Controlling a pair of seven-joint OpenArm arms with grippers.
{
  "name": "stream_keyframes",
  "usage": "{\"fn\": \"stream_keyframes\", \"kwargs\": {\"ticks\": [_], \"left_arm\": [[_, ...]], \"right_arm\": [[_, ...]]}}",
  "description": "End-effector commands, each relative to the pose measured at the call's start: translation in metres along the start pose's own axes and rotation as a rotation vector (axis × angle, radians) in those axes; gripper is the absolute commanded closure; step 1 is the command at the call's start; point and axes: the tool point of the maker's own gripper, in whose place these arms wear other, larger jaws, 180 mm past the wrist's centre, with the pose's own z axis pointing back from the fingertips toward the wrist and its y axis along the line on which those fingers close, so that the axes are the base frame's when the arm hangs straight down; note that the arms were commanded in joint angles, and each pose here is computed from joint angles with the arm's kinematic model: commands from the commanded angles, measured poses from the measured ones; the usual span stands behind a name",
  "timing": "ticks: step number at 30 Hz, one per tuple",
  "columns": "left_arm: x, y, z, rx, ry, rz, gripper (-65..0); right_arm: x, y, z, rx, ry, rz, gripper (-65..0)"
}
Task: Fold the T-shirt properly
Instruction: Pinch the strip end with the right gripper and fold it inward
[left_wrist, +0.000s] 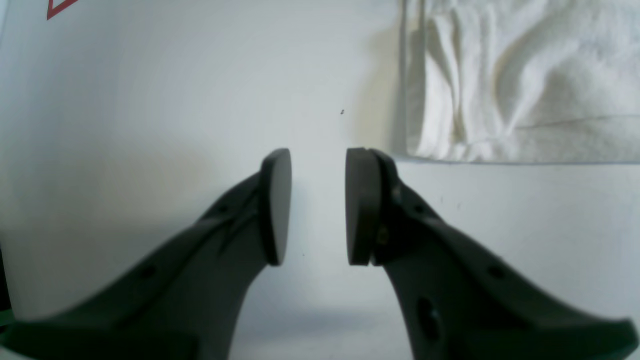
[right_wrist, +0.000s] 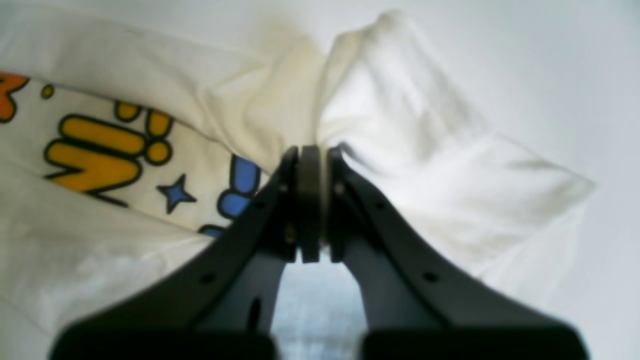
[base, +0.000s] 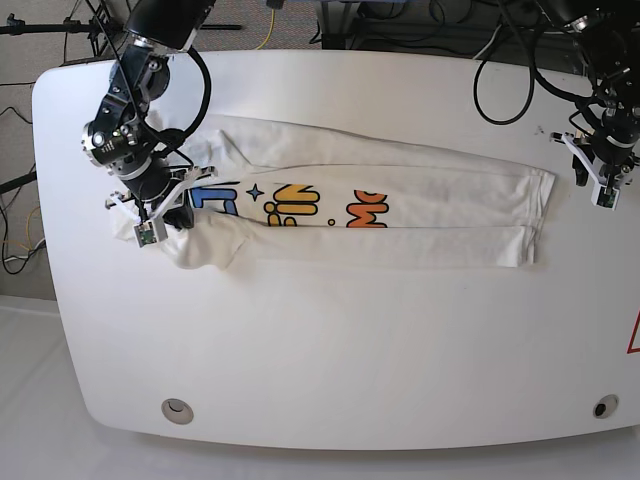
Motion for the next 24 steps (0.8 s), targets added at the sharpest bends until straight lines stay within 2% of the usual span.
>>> {"fn": "stream_keyframes", "kwargs": {"ticks": [1, 7, 24], "left_arm": [[0.013, 0.007, 0.003, 0.018, -0.045, -0.002, -17.6], [0.011, 0.002, 0.002, 0.010, -0.043, 0.011, -17.6], [0.009, -0.004, 0.001, 0.000, -0.041, 0.021, -17.6]], "right_arm": [[0.014, -0.001, 0.010, -0.010, -0.054, 0.031, 0.0], [0.006, 0.004, 0.020, -0.020, -0.030, 0.038, 0.0], [-0.039, -0.004, 0.039, -0.060, 0.122, 0.034, 0.0]]}}
